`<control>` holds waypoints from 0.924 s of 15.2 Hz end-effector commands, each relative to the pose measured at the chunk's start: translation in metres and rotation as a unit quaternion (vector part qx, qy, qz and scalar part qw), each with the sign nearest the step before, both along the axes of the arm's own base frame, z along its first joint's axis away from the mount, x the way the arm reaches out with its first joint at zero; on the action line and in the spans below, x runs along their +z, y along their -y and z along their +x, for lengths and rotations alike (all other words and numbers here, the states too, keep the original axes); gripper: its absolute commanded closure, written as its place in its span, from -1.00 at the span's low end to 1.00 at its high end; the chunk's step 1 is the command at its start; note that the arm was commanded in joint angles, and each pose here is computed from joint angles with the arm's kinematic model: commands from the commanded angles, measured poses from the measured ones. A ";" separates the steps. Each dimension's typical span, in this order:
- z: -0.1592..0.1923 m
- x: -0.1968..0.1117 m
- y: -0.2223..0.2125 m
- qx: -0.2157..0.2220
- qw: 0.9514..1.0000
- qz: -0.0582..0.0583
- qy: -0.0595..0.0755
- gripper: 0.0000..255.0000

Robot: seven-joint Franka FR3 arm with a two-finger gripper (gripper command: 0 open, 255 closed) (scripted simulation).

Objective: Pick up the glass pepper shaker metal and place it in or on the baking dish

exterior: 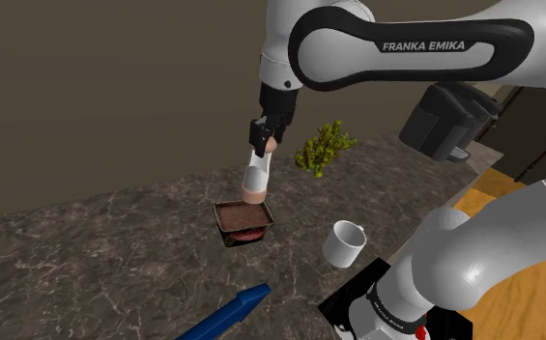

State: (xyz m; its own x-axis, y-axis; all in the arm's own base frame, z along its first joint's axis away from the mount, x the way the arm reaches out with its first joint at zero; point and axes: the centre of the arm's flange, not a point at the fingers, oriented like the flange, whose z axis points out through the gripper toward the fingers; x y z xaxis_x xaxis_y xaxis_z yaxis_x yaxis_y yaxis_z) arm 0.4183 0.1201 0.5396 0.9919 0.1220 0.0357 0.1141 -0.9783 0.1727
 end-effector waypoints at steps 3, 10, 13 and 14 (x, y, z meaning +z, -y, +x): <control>0.000 -0.021 0.000 0.000 1.000 0.000 0.000 1.00; 0.000 -0.045 0.000 0.000 1.000 0.000 0.000 1.00; 0.000 -0.045 0.000 0.000 1.000 0.000 0.000 1.00; 0.000 -0.045 0.000 0.000 1.000 0.000 0.000 1.00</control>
